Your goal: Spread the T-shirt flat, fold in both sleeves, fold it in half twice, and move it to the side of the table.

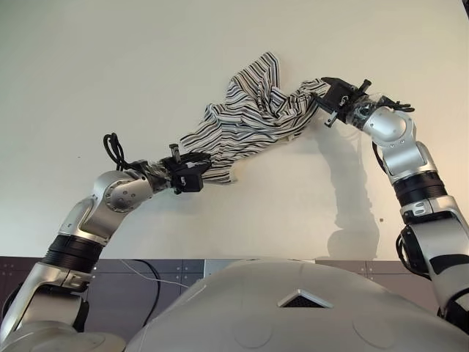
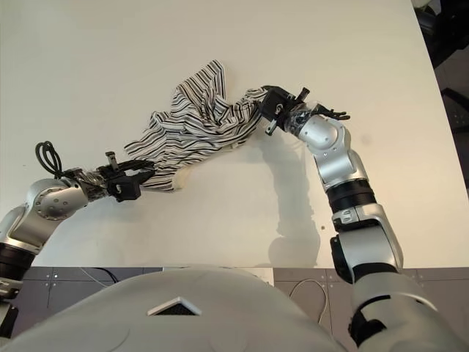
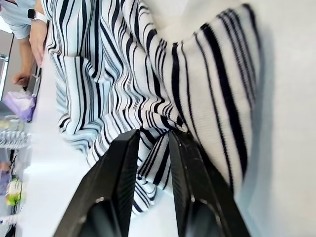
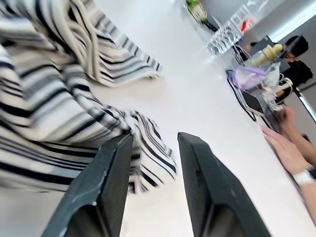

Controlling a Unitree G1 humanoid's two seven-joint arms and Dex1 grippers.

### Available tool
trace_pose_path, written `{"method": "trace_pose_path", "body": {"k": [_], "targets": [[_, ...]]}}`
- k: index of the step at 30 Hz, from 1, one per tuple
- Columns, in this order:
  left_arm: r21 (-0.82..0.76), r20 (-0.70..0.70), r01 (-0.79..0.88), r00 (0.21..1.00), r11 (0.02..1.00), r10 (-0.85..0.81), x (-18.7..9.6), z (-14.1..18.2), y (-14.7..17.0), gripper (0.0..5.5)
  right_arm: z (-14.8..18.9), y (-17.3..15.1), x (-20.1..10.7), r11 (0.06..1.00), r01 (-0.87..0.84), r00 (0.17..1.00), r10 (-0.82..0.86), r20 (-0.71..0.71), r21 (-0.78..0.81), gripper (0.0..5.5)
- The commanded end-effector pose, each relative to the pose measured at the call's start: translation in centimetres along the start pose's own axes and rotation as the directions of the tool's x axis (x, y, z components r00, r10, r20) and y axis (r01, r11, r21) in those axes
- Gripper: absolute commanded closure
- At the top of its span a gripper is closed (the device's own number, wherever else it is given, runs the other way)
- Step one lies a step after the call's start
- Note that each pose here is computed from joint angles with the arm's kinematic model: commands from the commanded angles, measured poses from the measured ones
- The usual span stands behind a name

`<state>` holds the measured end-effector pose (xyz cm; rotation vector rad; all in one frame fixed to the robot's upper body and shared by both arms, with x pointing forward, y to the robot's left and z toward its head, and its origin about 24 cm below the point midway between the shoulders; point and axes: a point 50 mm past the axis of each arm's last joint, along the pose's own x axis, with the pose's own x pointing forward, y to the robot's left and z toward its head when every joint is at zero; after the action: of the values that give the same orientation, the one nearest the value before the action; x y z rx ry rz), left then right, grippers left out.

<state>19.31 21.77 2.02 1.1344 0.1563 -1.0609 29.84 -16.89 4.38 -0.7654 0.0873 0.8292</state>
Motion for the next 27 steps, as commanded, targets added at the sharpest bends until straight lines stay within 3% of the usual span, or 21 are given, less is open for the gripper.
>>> {"method": "trace_pose_path", "body": {"k": [1,5,12,27], "targets": [[-0.115,-0.226,0.181,0.953,0.977,-0.203,-1.2,-3.7,-4.3,4.41,0.7,1.2,-3.7,0.979,-0.203,0.978,0.202,0.042,0.017,3.84],[-0.124,-0.165,0.116,0.977,0.985,-0.136,0.1,-2.6,-3.4,4.41,0.3,3.8,-4.9,0.906,-0.41,0.912,0.409,0.035,0.106,3.84],[-0.125,-0.129,0.119,0.982,0.985,-0.135,0.8,-1.8,-3.3,4.41,0.1,4.4,-1.8,0.836,-0.421,0.906,0.402,0.128,0.353,3.84],[-0.118,-0.113,0.141,0.982,0.983,-0.155,1.2,-1.3,-3.5,4.41,-0.6,3.0,1.8,0.831,-0.447,0.89,0.449,0.077,0.331,3.84]]}}
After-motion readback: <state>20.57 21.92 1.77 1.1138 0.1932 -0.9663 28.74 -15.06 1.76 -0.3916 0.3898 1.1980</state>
